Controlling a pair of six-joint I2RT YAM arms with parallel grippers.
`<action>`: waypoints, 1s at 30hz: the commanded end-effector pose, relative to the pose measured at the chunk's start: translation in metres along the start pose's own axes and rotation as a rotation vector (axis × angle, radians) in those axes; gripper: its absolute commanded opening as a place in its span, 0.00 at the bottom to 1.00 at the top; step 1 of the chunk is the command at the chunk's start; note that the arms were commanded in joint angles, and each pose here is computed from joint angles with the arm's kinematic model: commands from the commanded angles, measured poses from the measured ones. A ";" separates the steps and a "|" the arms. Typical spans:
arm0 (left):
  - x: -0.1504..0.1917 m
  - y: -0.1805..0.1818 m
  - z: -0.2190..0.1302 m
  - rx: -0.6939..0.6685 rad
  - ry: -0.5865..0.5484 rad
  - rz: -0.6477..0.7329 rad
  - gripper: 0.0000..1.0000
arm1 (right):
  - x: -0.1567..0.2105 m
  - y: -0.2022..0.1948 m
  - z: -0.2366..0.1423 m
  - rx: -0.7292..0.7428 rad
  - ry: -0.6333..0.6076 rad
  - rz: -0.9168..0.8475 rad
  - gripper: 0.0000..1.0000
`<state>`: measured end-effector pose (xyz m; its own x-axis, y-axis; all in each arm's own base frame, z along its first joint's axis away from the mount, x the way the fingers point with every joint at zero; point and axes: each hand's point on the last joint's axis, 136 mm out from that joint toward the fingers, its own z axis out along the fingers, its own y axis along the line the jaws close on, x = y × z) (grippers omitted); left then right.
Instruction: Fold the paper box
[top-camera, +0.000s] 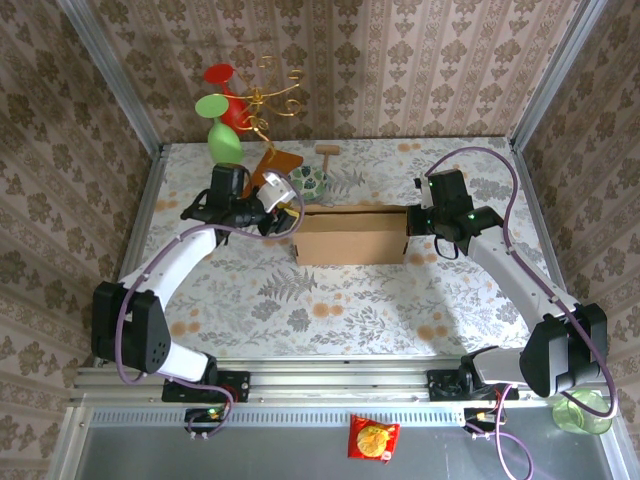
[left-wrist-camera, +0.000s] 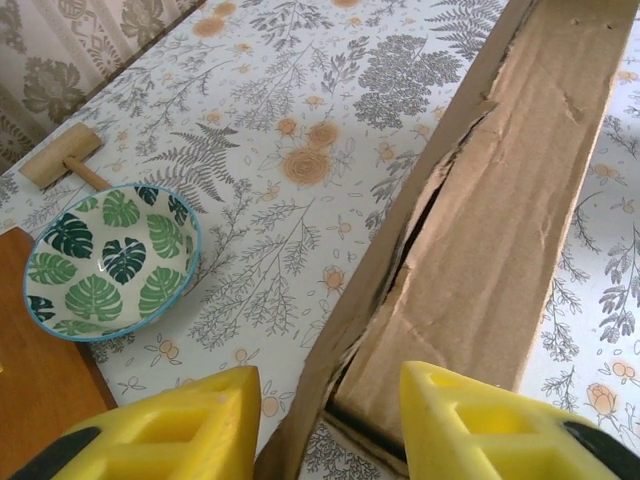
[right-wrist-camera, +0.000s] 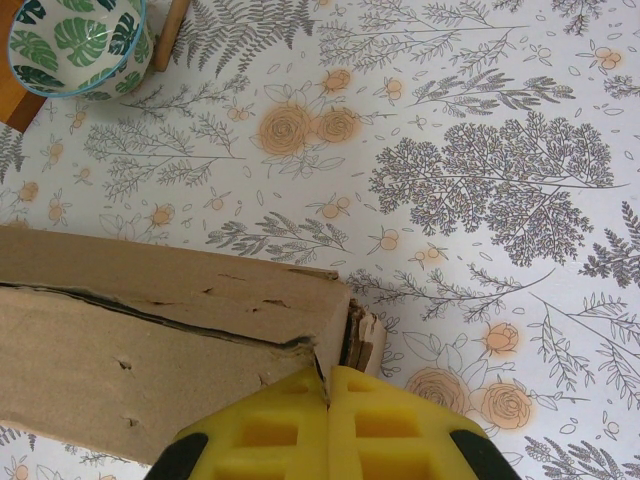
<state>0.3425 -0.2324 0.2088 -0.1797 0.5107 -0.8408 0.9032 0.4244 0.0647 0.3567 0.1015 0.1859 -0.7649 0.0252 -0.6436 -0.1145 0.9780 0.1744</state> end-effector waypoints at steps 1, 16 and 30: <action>-0.006 0.000 -0.004 -0.011 0.017 -0.017 0.38 | 0.021 -0.002 -0.001 0.013 0.082 -0.010 0.00; -0.011 0.006 -0.010 -0.086 0.039 -0.060 0.34 | 0.023 -0.002 0.000 0.012 0.089 -0.009 0.00; -0.016 0.001 -0.009 -0.059 0.059 -0.116 0.27 | 0.023 -0.002 0.002 0.011 0.093 -0.009 0.00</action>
<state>0.3454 -0.2301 0.2143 -0.2882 0.5172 -0.8059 0.8560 0.5163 0.0252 0.3567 0.1015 0.1858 -0.7648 0.0221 -0.6439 -0.1168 0.9781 0.1723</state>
